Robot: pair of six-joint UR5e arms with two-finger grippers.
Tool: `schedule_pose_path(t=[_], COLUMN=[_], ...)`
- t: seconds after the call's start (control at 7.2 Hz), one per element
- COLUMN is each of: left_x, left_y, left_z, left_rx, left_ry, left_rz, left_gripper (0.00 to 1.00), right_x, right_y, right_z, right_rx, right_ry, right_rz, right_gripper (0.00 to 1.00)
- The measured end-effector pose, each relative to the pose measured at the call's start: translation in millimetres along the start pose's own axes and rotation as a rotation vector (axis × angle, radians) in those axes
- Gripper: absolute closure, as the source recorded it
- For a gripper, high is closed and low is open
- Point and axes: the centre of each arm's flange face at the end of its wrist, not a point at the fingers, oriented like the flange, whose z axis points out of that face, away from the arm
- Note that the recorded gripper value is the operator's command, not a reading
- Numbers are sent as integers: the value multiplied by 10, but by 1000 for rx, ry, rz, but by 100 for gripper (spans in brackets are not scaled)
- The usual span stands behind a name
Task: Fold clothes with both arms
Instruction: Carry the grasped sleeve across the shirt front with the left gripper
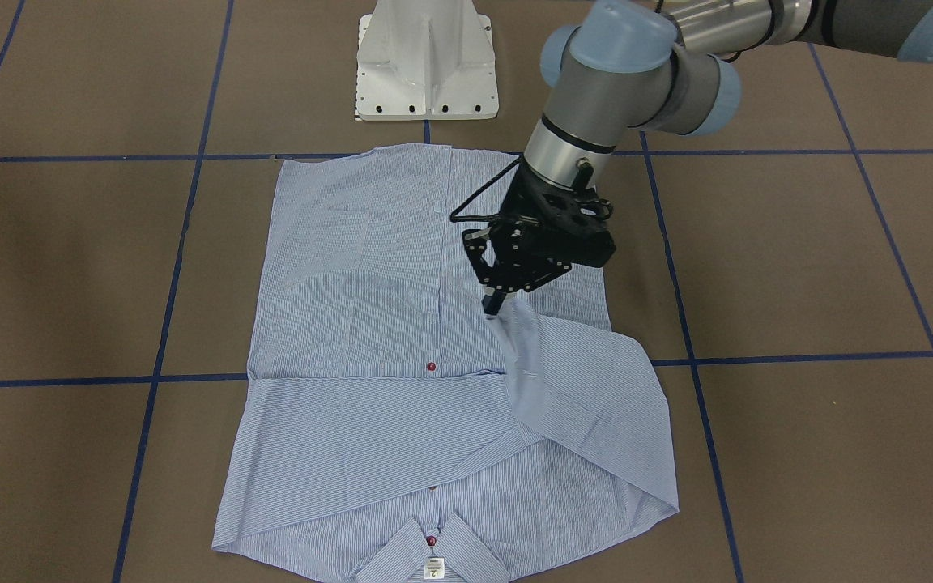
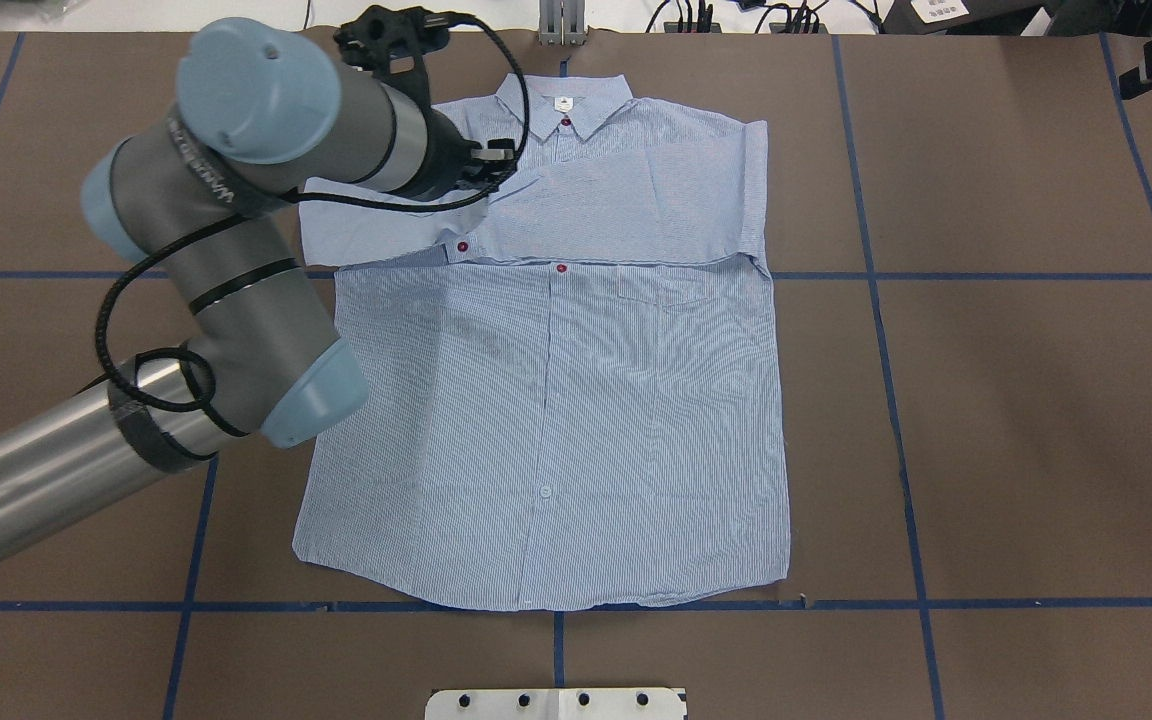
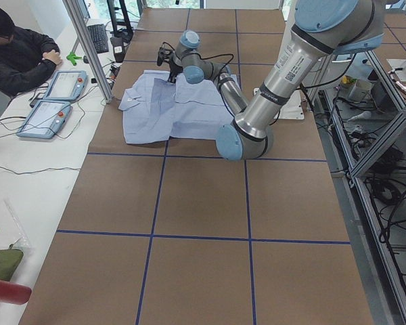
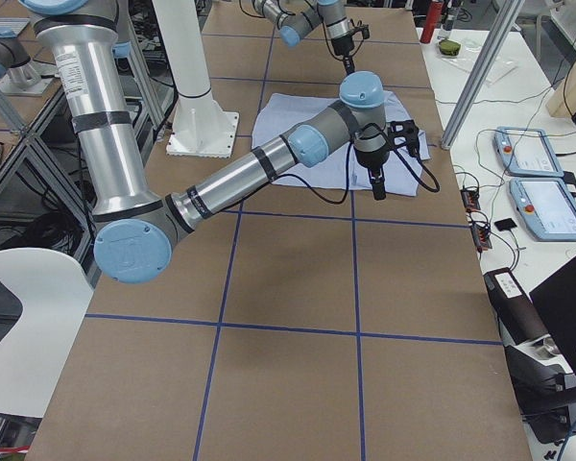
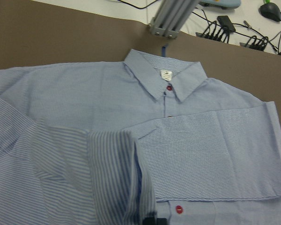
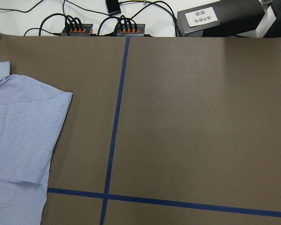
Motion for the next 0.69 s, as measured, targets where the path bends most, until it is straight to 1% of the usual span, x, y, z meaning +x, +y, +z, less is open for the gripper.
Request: schedule_pose_path(t=[0.14, 0.42, 0.69], left_x=[260, 426, 488], left_y=[-1, -7, 138], left_z=[73, 183, 357], left_rx=[-1, -6, 5], left_ry=[10, 4, -18], left_rz=[4, 1, 11], left_gripper=[100, 100, 0], right_x=[-1, -1, 7], right_y=[0, 0, -3], right_z=[-1, -1, 7], right_rx=[0, 0, -1], right_ry=[0, 0, 2], right_rz=[0, 0, 2], right_gripper=[0, 0, 0])
